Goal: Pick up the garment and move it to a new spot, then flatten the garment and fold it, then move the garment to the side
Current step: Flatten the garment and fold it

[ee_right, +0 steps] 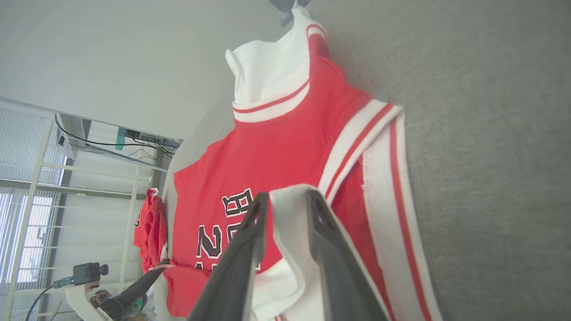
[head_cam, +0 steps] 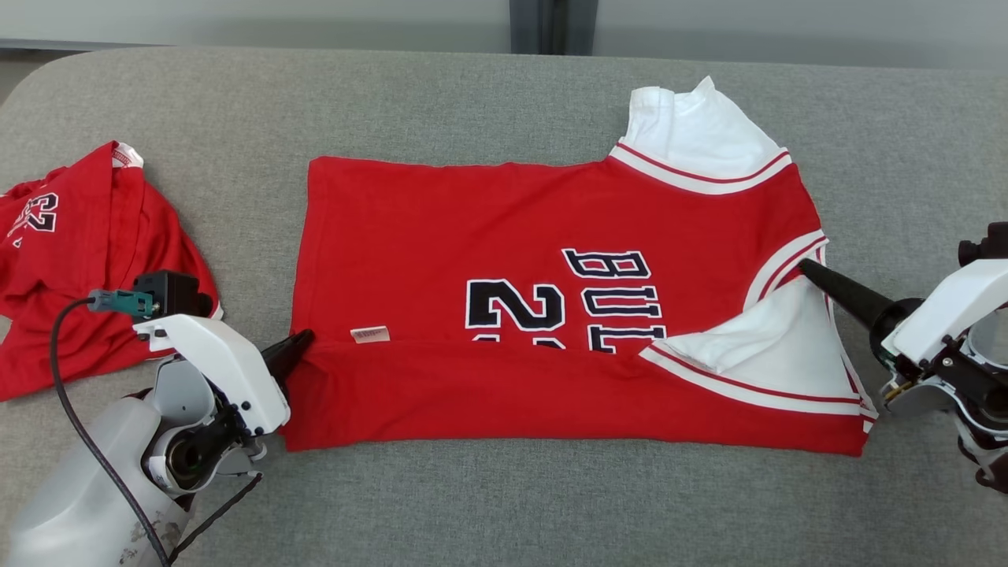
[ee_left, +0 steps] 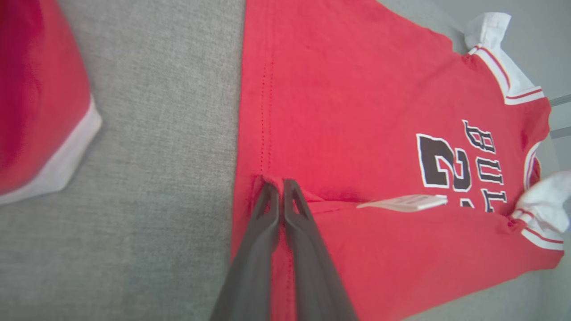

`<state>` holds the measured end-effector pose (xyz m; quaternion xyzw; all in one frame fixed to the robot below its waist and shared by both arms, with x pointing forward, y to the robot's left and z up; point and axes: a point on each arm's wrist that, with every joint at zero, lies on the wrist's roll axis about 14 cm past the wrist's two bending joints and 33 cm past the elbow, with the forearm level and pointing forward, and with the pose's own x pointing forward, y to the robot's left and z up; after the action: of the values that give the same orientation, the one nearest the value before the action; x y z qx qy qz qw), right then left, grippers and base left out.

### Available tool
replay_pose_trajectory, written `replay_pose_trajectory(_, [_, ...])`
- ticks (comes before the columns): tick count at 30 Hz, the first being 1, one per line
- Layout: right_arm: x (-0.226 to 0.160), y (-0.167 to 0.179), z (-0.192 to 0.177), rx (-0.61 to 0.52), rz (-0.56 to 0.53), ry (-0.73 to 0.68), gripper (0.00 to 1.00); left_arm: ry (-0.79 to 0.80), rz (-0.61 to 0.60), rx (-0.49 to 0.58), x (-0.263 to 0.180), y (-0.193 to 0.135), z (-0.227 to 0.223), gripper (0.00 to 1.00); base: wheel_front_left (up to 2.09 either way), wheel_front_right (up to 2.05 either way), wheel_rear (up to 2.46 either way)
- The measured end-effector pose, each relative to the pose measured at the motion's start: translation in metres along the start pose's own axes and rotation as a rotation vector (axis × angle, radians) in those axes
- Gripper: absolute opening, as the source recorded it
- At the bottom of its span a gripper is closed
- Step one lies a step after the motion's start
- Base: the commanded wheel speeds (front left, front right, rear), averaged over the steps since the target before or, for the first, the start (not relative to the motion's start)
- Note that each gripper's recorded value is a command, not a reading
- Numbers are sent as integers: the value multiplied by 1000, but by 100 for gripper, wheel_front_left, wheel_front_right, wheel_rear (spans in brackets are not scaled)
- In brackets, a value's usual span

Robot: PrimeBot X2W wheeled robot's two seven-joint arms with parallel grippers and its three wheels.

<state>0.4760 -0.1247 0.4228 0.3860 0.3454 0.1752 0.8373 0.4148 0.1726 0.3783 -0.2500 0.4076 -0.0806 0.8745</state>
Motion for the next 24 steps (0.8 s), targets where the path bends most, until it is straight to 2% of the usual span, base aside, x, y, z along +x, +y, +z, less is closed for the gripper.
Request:
replay_pose_trajectory(1, [1, 2, 1, 26, 11, -8, 100, 3, 3, -2, 0, 1, -1, 88, 0, 0, 0])
replay_pose_trajectory(2, [3, 4, -1, 44, 20, -3, 100, 5, 4, -2, 0, 2, -2, 100, 0, 0, 0])
replay_pose_trajectory(9, [-1, 4, 6, 35, 11, -39, 100, -56, 36, 0, -3, 9, 12, 100, 0, 0, 0])
replay_pose_trajectory(15, [-17, 29, 35, -3, 66, -186, 100, -199, 41, 50, -18, 7, 40, 100, 0, 0, 0])
replay_pose_trajectory(18, [-32, 51, 51, -118, 110, -297, 100, -370, 8, 106, -34, -6, 72, 100, 0, 0, 0])
replay_pose_trajectory(19, [-46, 62, 61, -186, 132, -388, 100, -476, -42, 112, -44, -22, 89, 100, 0, 0, 0])
replay_pose_trajectory(24, [-77, 67, 70, -392, 114, -594, 100, -680, -60, 239, -68, -39, 106, 100, 0, 0, 0])
